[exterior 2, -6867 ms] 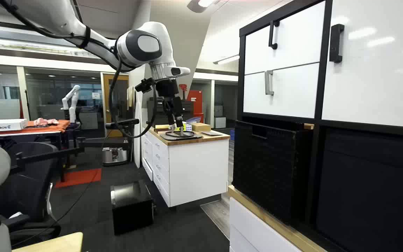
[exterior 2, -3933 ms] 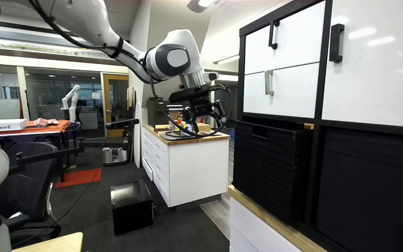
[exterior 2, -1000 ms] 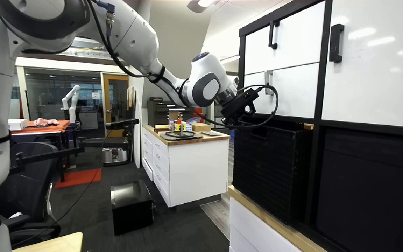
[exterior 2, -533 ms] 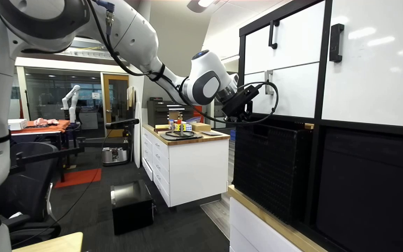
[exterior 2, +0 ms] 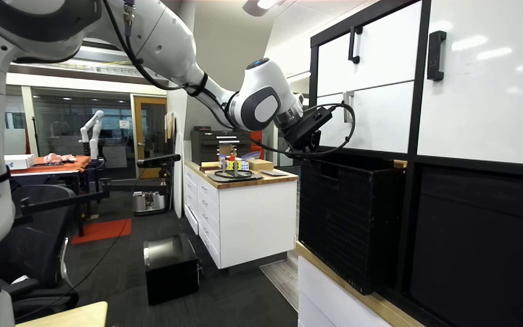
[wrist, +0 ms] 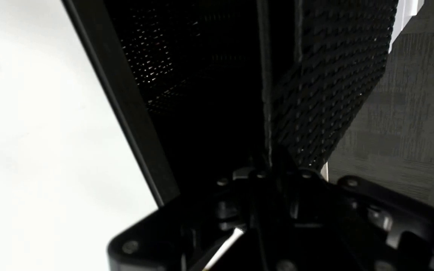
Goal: Pull out the black storage bin from underneath the cabinet
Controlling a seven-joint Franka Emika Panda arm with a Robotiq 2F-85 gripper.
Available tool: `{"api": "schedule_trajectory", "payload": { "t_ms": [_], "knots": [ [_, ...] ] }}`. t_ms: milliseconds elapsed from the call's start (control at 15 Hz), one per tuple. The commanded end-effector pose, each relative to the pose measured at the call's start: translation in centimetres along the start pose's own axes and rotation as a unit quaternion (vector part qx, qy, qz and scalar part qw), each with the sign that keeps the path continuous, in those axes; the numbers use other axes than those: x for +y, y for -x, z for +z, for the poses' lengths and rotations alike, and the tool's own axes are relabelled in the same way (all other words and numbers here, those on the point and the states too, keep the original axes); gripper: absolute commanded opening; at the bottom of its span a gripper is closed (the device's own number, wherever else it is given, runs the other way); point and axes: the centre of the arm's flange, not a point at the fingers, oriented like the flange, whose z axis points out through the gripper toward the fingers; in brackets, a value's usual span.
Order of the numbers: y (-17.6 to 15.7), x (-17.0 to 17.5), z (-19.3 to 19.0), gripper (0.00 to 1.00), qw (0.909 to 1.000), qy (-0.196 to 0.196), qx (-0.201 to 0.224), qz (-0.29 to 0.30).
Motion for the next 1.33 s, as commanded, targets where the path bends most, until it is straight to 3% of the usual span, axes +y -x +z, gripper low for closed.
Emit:
{"api": "schedule_trajectory", "payload": {
  "t_ms": [0, 400, 467, 600, 1067, 1200, 1267],
  "knots": [
    [-0.3, -2.1, -5.4, 0.02, 0.9996, -0.02, 0.006, -0.017],
    [-0.5, -5.4, -9.1, 0.02, 0.9986, -0.049, 0.002, -0.022],
    [-0.5, -6.0, -9.4, 0.32, 0.9983, -0.054, 0.0, -0.023],
    [-0.7, -6.7, -10.2, 0.37, 0.9984, -0.051, -0.002, -0.022],
    [-1.9, -6.1, -13.1, 0.84, 0.9993, -0.036, 0.009, 0.005],
    [-1.9, -5.4, -13.2, 0.97, 0.9982, -0.049, -0.011, 0.032],
    [-1.7, -5.0, -13.2, 0.99, 0.9965, -0.057, -0.027, 0.054]
  ]
}}
